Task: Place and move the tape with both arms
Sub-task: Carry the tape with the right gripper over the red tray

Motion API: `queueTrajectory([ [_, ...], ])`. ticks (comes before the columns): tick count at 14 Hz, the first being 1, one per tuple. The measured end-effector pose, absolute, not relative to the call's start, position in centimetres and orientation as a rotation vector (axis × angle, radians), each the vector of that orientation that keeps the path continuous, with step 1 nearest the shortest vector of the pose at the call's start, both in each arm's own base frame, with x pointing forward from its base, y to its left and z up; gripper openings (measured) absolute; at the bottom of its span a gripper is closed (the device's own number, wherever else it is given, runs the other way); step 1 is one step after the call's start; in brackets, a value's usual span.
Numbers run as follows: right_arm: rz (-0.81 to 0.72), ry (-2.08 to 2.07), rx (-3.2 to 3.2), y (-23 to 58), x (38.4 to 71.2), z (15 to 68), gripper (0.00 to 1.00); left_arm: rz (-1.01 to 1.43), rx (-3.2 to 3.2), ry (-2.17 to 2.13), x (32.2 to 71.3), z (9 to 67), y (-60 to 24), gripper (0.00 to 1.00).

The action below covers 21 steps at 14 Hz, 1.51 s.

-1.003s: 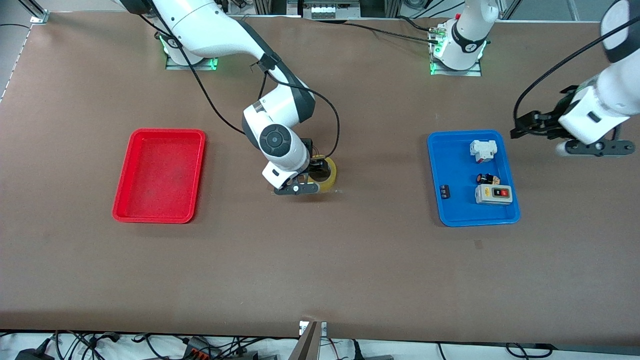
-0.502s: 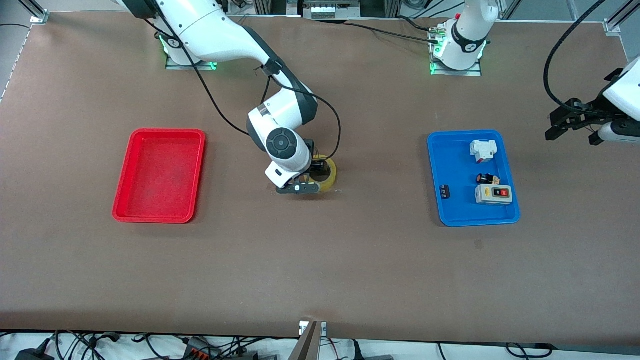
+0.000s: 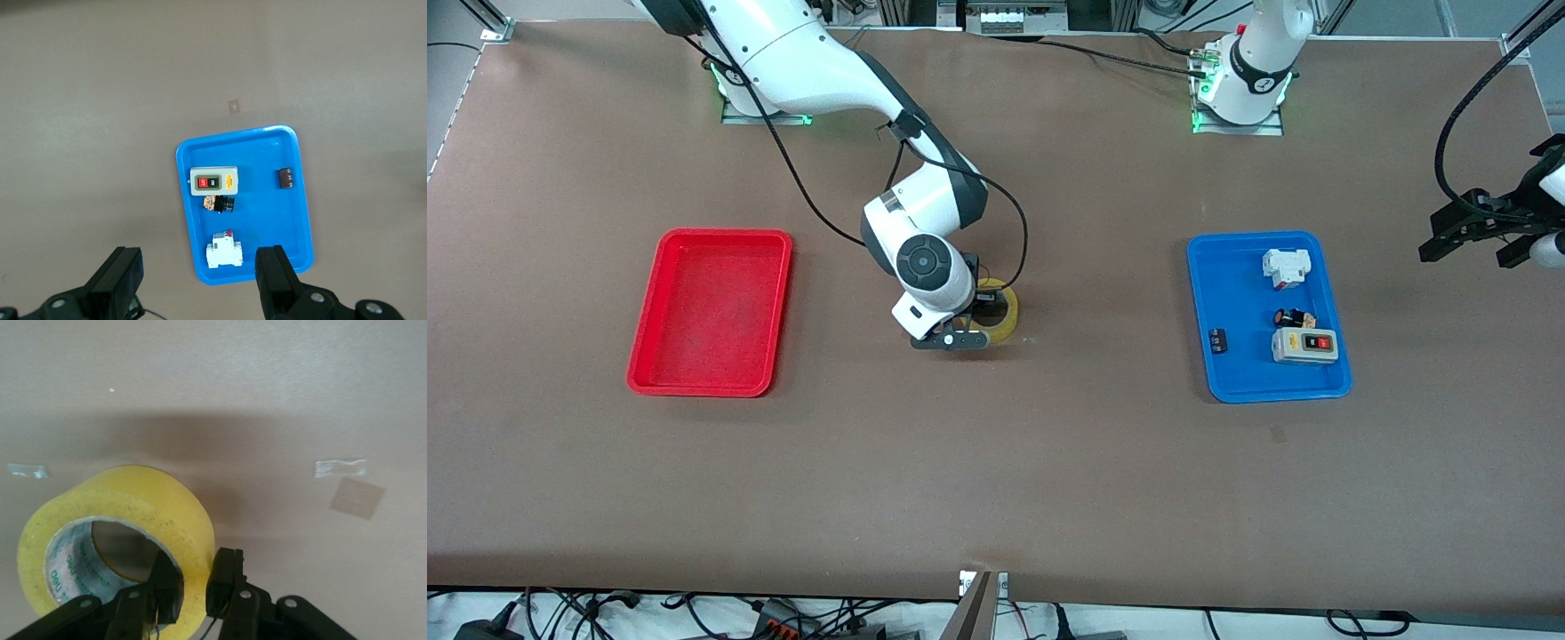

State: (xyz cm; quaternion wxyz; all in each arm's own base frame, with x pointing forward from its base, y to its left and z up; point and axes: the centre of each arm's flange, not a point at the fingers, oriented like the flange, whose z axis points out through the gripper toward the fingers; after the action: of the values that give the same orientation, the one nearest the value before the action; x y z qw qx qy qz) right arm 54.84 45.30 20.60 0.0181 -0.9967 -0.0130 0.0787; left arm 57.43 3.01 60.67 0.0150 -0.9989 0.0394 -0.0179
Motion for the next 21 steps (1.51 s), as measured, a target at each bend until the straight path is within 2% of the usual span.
queueTrajectory([
  [2,0.222,-0.039,-3.137,44.7,55.3,21.1,0.22,-0.052,-3.109,0.123,57.4,60.6,3.0,1.0],
  [4,0.251,0.046,-3.217,41.7,57.0,24.1,0.22,-0.036,-3.11,0.123,57.3,60.6,3.0,1.0],
  [8,0.309,0.345,-3.278,28.2,62.1,35.6,0.22,-0.01,-3.112,0.126,57.3,60.2,2.9,1.0],
  [10,0.333,0.396,-3.246,21.2,63.6,37.8,0.22,-0.003,-3.112,0.128,57.3,60.1,2.8,1.0],
  [13,0.441,0.383,-3.197,9.0,63.7,37.2,0.22,0.001,-3.112,0.129,57.2,60.1,2.8,1.0],
  [16,0.51,0.512,-3.13,-1.7,61.4,34.8,0.22,0.001,-3.112,0.131,57.3,60.1,2.7,1.0],
  [21,0.363,0.541,-3.163,-4.6,58.7,28.0,0.22,0.012,-3.113,0.129,57.2,60.1,2.6,1.0],
])
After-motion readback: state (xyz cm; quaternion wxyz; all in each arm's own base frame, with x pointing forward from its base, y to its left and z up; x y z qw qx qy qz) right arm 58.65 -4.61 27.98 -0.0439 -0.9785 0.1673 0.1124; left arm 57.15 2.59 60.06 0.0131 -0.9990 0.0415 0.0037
